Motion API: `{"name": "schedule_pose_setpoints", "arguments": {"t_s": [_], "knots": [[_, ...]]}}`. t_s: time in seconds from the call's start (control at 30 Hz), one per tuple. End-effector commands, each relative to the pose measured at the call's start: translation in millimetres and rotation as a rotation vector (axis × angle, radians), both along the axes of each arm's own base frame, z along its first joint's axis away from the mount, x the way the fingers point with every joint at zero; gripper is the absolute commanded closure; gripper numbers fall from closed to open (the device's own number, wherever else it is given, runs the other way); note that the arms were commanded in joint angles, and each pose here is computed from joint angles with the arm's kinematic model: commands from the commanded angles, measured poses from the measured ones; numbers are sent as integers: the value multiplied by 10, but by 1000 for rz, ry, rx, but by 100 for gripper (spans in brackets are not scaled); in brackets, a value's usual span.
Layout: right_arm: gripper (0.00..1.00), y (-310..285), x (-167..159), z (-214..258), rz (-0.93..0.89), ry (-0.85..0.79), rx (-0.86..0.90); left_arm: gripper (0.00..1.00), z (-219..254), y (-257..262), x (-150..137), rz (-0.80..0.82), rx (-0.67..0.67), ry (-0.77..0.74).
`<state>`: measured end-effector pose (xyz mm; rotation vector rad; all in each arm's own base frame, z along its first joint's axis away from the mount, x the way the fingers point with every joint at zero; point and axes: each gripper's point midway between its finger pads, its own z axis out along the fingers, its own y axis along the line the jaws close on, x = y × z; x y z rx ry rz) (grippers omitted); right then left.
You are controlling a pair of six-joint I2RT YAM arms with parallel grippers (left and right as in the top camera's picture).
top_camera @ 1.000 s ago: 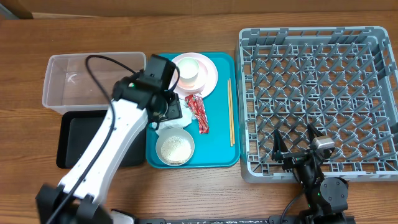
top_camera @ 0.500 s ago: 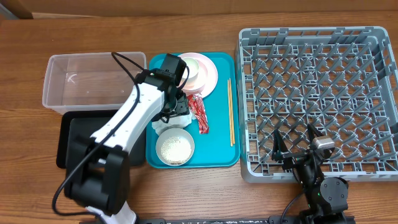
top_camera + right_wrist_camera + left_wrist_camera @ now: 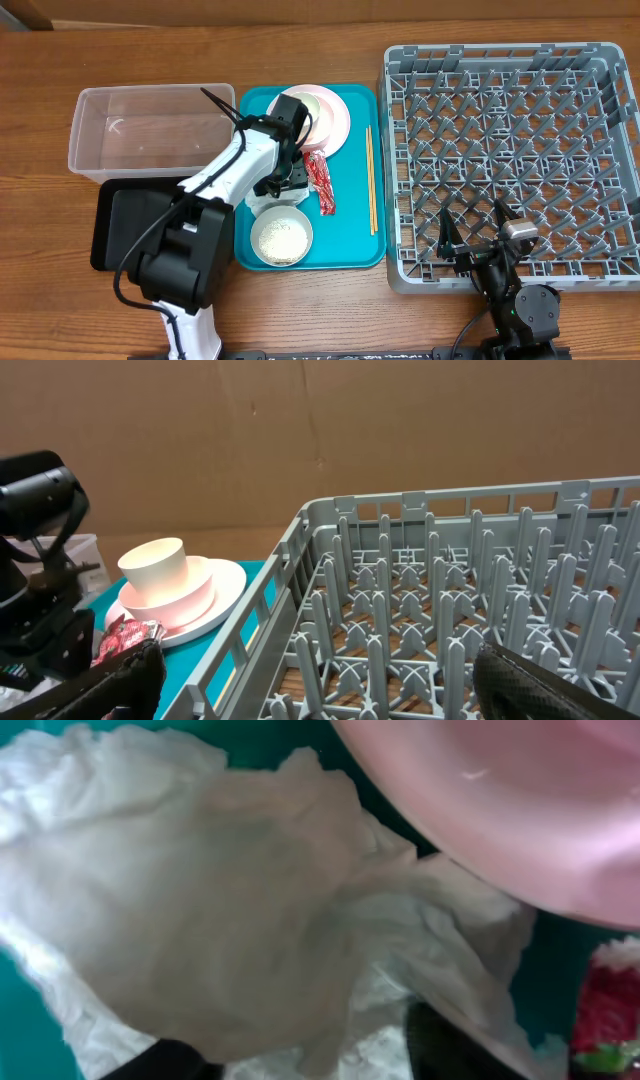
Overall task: Sort waste into correct bins and load items into the dishwasher
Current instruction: 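Reach the left gripper to the white tissue and grasp it, then carry the tissue with the left gripper and drop it in the clear bin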
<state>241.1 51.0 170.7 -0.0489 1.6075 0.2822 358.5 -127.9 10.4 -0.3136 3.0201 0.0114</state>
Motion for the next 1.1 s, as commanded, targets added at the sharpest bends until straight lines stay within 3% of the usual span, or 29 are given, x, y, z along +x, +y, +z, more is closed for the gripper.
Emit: {"name": "schedule_pose_setpoints", "arguments": {"t_s": [0.0,0.1,0.2,0.37,0.63,1.07], "knots": [[0,3,0,-14,1,-6,-2,53,-113,0,-33,-20,20,24],[0,3,0,-15,1,-6,-2,82,-90,-17,-28,-76,16,23],[0,3,0,-14,1,-6,-2,95,104,-39,43,-105,5,-7],[0,3,0,-14,1,-6,-2,96,856,-24,266,-99,16,-150],[0,3,0,-14,1,-6,-2,96,1925,430,430,-3,159,-413],[0,3,0,-14,1,-6,-2,96,2005,1516,499,252,291,-416]]}}
